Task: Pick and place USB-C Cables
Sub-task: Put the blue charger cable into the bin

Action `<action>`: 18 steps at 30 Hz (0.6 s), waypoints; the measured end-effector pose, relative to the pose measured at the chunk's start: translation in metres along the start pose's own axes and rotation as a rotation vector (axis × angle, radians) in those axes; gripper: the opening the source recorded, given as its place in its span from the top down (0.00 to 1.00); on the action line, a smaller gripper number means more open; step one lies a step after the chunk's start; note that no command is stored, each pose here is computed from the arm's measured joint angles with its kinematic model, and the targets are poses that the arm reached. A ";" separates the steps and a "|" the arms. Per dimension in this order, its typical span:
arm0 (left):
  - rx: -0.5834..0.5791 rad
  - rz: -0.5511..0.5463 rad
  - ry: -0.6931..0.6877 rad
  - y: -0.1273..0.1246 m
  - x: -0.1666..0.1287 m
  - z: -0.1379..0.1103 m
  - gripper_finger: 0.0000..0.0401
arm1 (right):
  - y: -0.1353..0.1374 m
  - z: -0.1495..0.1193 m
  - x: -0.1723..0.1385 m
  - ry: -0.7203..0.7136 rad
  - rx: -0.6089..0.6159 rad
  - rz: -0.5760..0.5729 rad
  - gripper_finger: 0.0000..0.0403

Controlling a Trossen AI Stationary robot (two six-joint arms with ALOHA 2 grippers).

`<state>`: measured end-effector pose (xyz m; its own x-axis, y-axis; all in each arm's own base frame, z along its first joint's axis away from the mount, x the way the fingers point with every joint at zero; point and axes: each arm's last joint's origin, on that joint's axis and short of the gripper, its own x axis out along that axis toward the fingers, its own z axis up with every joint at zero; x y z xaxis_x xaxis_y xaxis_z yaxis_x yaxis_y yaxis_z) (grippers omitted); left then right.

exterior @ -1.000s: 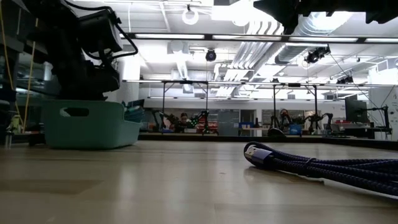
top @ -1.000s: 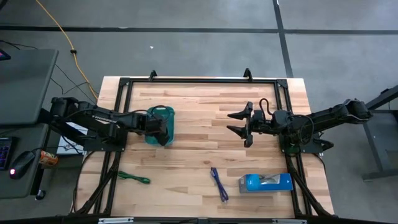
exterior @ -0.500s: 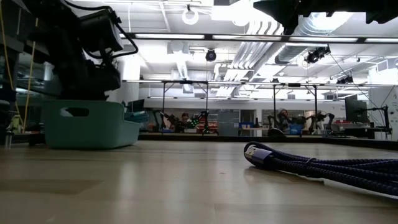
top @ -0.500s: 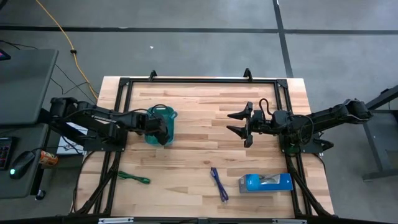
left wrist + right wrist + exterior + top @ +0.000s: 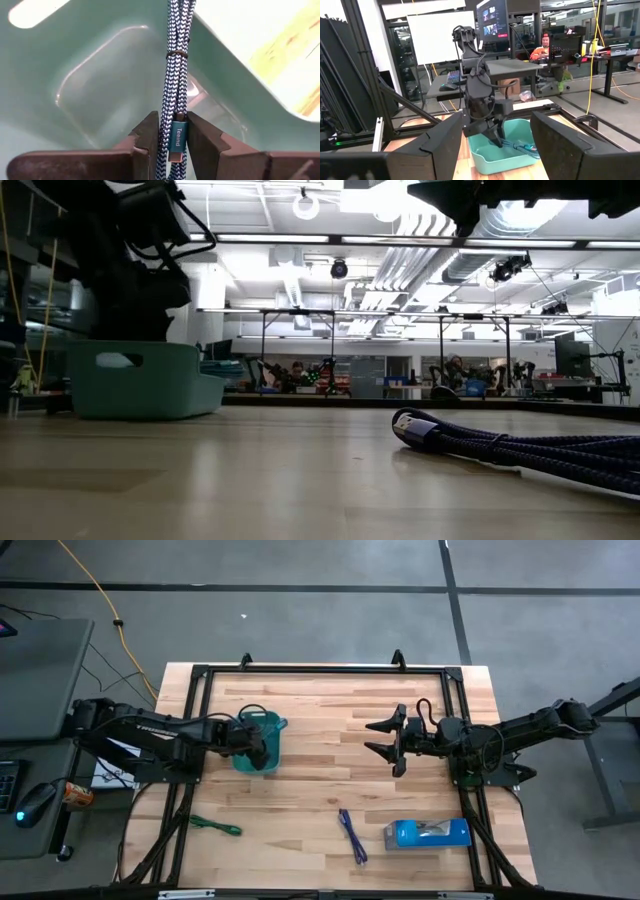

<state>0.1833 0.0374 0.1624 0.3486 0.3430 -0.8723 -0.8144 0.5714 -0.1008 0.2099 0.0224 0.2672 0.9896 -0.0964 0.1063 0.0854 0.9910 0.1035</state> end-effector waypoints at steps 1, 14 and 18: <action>-0.004 0.010 -0.004 0.001 -0.001 0.000 0.81 | 0.000 0.000 0.000 0.000 0.000 0.000 0.44; -0.019 0.049 0.027 0.007 -0.005 -0.004 0.81 | 0.000 0.000 0.000 0.003 0.002 0.000 0.44; -0.017 0.053 0.033 0.007 -0.005 -0.005 0.81 | 0.000 0.000 0.000 0.003 0.002 0.000 0.44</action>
<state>0.1738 0.0363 0.1636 0.2900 0.3475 -0.8917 -0.8392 0.5402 -0.0625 0.2099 0.0224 0.2669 0.9899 -0.0964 0.1038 0.0854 0.9907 0.1055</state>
